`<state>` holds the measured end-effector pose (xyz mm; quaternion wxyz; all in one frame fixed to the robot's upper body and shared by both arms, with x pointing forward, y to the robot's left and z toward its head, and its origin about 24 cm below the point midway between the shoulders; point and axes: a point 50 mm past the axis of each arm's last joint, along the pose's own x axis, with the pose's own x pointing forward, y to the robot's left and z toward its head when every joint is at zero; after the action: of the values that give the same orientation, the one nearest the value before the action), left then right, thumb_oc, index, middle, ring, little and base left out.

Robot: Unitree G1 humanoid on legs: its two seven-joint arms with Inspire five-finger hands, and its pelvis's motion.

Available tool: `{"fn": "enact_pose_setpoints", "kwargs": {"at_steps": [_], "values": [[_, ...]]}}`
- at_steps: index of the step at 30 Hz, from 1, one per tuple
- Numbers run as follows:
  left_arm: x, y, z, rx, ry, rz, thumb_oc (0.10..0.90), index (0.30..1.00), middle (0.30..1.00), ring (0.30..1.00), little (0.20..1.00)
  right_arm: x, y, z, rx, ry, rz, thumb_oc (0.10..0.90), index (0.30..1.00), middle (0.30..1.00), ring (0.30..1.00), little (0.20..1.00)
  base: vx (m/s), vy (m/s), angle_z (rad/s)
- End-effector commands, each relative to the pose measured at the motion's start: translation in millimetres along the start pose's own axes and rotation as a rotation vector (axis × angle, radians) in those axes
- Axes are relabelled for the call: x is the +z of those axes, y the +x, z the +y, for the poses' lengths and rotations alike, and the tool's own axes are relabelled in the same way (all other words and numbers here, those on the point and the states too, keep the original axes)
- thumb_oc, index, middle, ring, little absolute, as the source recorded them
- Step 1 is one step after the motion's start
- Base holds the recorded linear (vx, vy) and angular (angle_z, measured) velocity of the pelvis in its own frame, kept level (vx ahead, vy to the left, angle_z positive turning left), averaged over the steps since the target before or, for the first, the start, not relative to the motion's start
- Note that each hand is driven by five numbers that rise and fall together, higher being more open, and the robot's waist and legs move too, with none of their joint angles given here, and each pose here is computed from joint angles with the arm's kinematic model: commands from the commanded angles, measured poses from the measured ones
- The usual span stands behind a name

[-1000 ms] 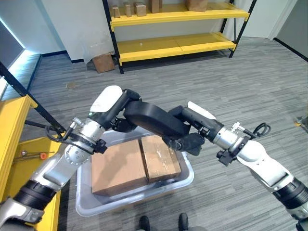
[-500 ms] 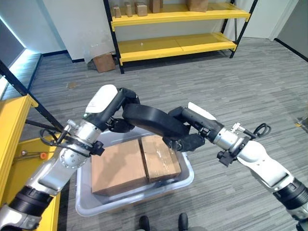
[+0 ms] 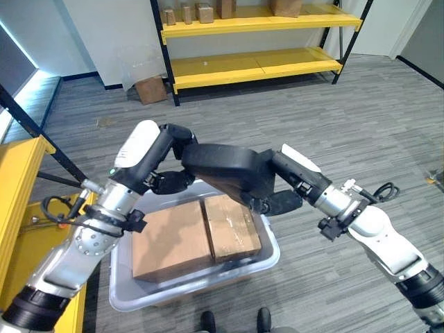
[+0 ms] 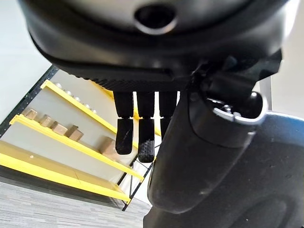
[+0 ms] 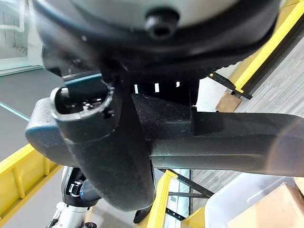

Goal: Move parts from the plastic box to the shelf.

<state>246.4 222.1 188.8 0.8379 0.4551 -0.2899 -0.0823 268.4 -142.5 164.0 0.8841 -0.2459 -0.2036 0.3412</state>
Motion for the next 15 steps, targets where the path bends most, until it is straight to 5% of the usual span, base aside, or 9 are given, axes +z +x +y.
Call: {"fn": "enact_pose_setpoints", "kwargs": {"at_steps": [1, 15], "values": [[33.5, 14.3, 43.3, 0.261, -0.044, -0.231, 0.400, 0.300, 0.300, 0.300, 0.300, 28.9, 3.5, -16.0, -0.091, -0.050, -0.178, 0.400, 0.300, 0.300, 0.300, 0.300, 0.00, 0.000, 0.00], [35.1, 2.7, 58.1, 0.363, -0.027, -0.228, 0.400, 0.300, 0.300, 0.300, 0.300, 27.0, -2.1, -16.5, -0.108, -0.054, -0.169, 0.400, 0.300, 0.300, 0.300, 0.300, 0.00, 0.000, 0.02]]}}
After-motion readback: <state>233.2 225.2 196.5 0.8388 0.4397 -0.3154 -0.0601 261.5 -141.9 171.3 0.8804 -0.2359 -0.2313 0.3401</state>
